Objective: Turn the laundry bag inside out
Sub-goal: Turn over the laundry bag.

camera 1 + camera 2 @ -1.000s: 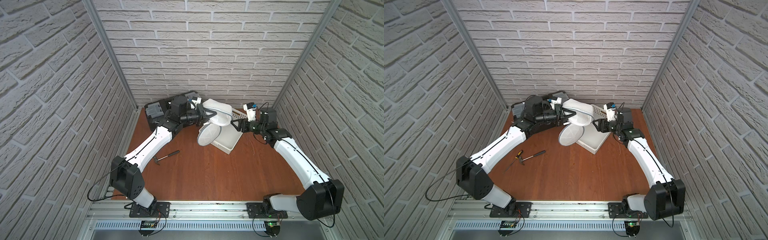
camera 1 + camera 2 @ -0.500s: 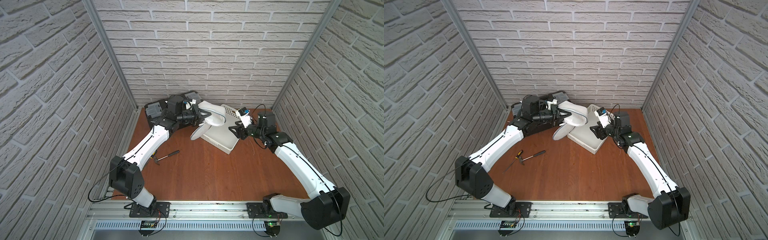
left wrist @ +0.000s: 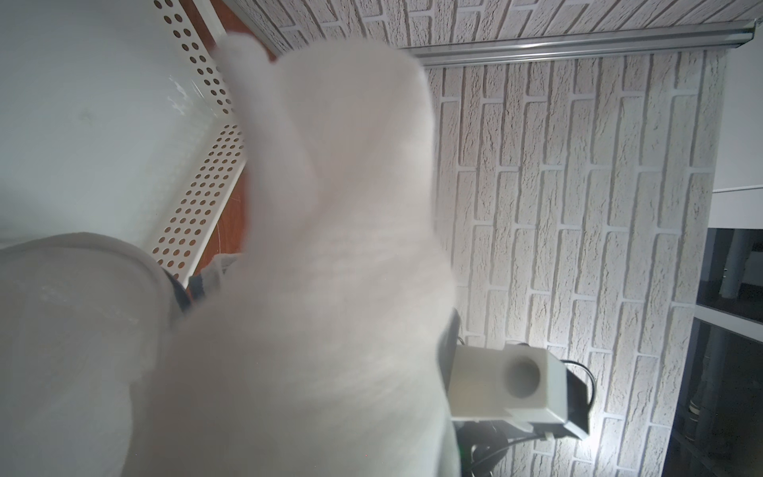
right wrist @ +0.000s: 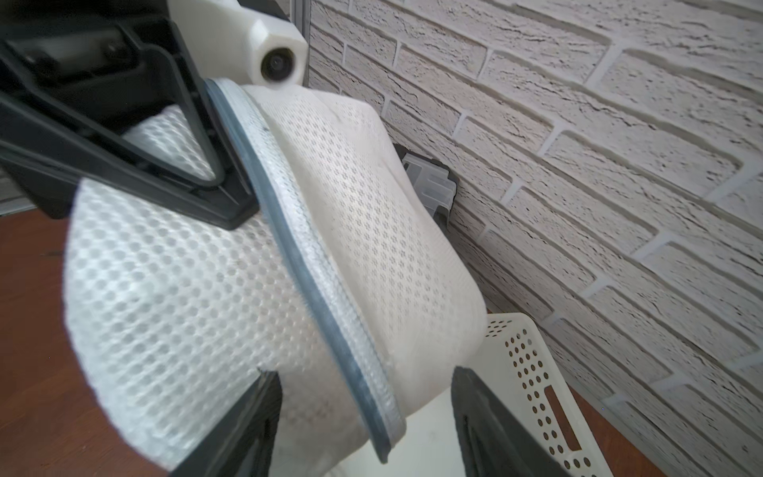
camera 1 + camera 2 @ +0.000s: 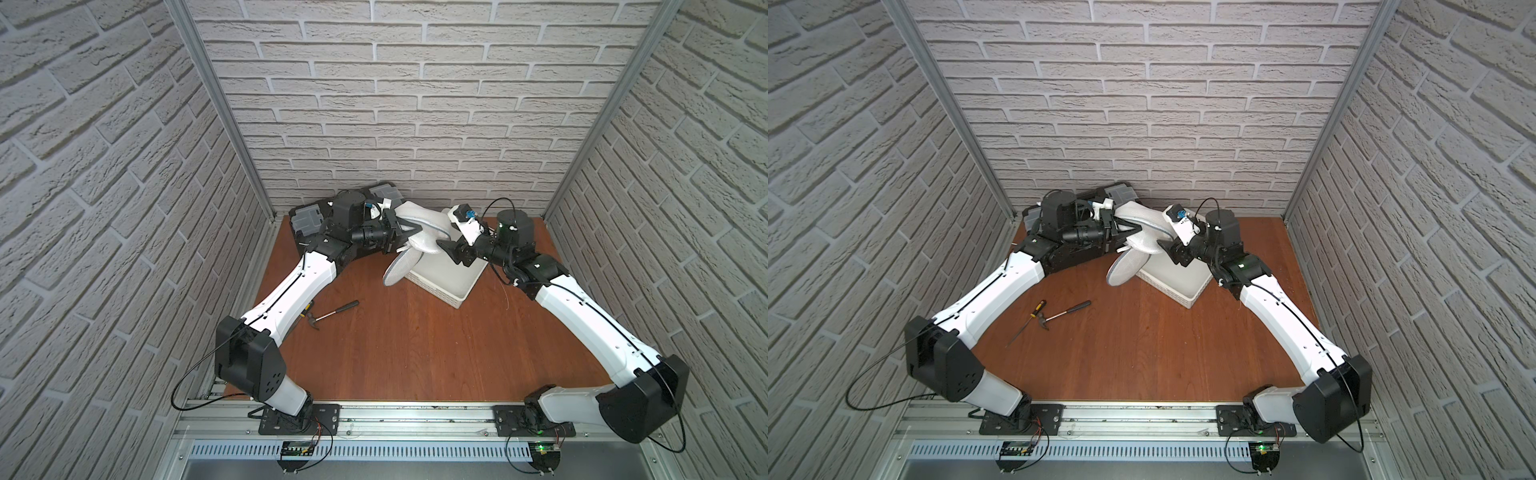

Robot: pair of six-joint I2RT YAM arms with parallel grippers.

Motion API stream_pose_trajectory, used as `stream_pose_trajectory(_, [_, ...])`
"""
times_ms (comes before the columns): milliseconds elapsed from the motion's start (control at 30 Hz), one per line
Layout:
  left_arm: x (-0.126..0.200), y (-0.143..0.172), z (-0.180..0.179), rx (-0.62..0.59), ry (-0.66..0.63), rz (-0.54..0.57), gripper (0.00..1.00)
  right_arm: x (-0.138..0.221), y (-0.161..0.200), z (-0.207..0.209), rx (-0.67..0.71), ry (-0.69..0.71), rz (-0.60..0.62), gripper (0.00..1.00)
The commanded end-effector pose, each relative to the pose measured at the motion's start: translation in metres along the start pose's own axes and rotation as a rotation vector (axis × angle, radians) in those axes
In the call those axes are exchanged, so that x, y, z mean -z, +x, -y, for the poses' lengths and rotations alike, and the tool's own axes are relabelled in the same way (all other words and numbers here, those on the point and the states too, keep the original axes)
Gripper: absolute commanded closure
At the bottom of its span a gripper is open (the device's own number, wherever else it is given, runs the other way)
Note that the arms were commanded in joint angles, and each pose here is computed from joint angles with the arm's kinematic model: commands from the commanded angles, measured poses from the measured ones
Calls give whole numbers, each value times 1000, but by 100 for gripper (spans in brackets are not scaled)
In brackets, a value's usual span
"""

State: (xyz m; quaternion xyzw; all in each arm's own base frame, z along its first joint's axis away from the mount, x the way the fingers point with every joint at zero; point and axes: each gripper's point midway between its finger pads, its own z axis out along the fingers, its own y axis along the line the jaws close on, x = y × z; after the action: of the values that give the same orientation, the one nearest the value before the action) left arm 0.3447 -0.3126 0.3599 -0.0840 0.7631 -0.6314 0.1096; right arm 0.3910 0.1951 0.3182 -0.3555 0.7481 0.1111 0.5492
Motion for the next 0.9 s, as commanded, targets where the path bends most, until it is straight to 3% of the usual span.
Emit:
stream_pose_trajectory(0, [8, 12, 17, -59, 41, -10, 100, -2, -12, 26, 84, 128, 8, 31])
stream_pose_trajectory(267, [9, 17, 18, -66, 45, -23, 100, -6, -27, 38, 71, 177, 43, 40])
stream_pose_trajectory(333, [9, 18, 18, -67, 46, -28, 100, -5, -32, 38, 60, 168, 58, 49])
stream_pose_trajectory(433, [7, 20, 22, -71, 63, -42, 100, -4, -41, 38, -12, 153, 77, 76])
stream_pose_trajectory(567, [1, 36, 52, -163, 139, -120, 100, -8, -44, 42, -215, 81, 71, 92])
stream_pose_trajectory(733, [-4, 76, 89, -313, 207, -266, 100, -11, -29, 88, -416, 162, 14, 97])
stream_pose_trajectory(867, [-1, 102, 113, -419, 278, -347, 100, -30, -14, 84, -529, -31, -48, 97])
